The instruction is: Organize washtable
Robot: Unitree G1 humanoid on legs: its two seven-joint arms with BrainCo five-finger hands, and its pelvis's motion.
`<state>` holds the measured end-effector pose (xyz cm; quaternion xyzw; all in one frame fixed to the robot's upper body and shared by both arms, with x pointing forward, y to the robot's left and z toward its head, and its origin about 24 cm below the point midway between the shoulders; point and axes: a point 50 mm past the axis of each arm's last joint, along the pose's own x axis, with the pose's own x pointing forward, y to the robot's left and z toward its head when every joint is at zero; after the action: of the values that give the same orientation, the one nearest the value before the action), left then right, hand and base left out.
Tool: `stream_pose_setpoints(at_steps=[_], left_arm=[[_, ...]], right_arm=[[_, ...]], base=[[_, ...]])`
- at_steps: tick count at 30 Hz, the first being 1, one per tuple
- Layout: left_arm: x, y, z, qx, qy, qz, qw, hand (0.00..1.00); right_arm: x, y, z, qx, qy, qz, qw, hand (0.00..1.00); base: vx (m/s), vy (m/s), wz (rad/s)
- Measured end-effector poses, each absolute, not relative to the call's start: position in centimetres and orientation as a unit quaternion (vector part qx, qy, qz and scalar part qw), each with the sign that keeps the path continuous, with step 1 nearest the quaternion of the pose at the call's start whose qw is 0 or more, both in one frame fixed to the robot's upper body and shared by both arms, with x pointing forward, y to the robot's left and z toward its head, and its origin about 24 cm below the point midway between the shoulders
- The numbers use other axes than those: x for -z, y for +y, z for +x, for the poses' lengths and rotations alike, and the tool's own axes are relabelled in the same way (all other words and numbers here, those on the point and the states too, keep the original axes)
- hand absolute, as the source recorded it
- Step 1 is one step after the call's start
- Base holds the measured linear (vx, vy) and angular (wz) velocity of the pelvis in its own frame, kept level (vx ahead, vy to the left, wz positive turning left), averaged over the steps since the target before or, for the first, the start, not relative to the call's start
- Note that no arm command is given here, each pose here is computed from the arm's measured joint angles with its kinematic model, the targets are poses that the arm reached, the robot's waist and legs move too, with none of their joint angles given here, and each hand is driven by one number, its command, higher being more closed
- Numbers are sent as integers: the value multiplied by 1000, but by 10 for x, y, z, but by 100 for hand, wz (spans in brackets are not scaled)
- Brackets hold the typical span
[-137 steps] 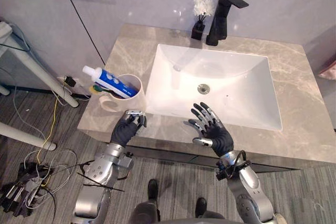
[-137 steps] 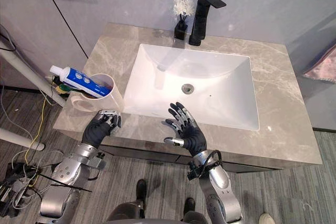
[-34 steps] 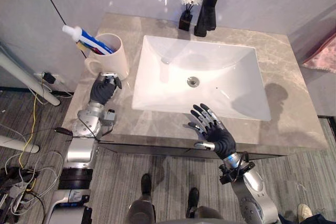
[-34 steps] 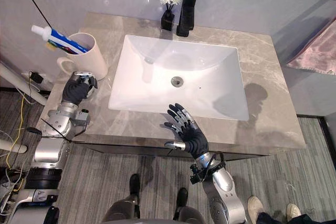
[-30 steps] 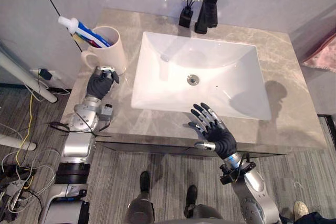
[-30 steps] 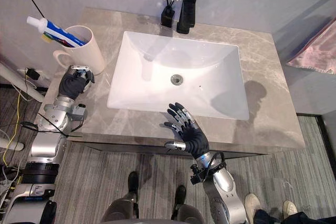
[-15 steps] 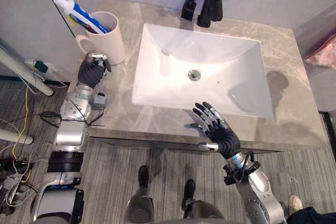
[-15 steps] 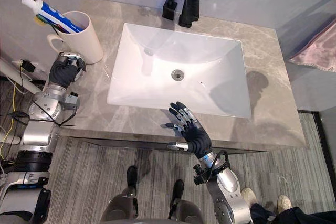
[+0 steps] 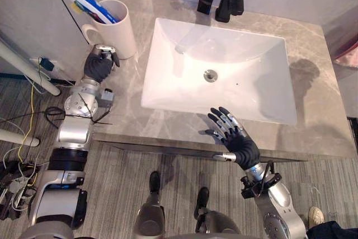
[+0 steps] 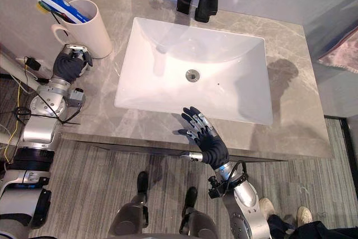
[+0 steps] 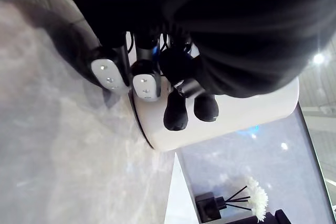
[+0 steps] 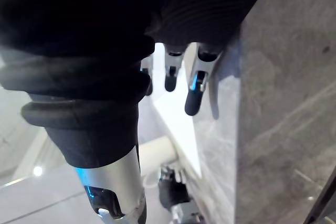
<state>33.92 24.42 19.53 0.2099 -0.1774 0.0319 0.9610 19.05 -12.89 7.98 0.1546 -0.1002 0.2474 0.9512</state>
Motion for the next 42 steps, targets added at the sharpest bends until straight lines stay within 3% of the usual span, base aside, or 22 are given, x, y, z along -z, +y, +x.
stream_pose_setpoints(at_steps=[24, 42], left_arm=[[-261, 233, 375, -26, -210, 284, 935, 100], [-296, 247, 383, -62, -211, 311, 925, 100]], right_arm=[[-87, -124, 185, -262, -120, 164, 943, 0], [-87, -125, 179, -270, -126, 173, 939, 0]], base=[[12, 2, -3], [1, 2, 0]])
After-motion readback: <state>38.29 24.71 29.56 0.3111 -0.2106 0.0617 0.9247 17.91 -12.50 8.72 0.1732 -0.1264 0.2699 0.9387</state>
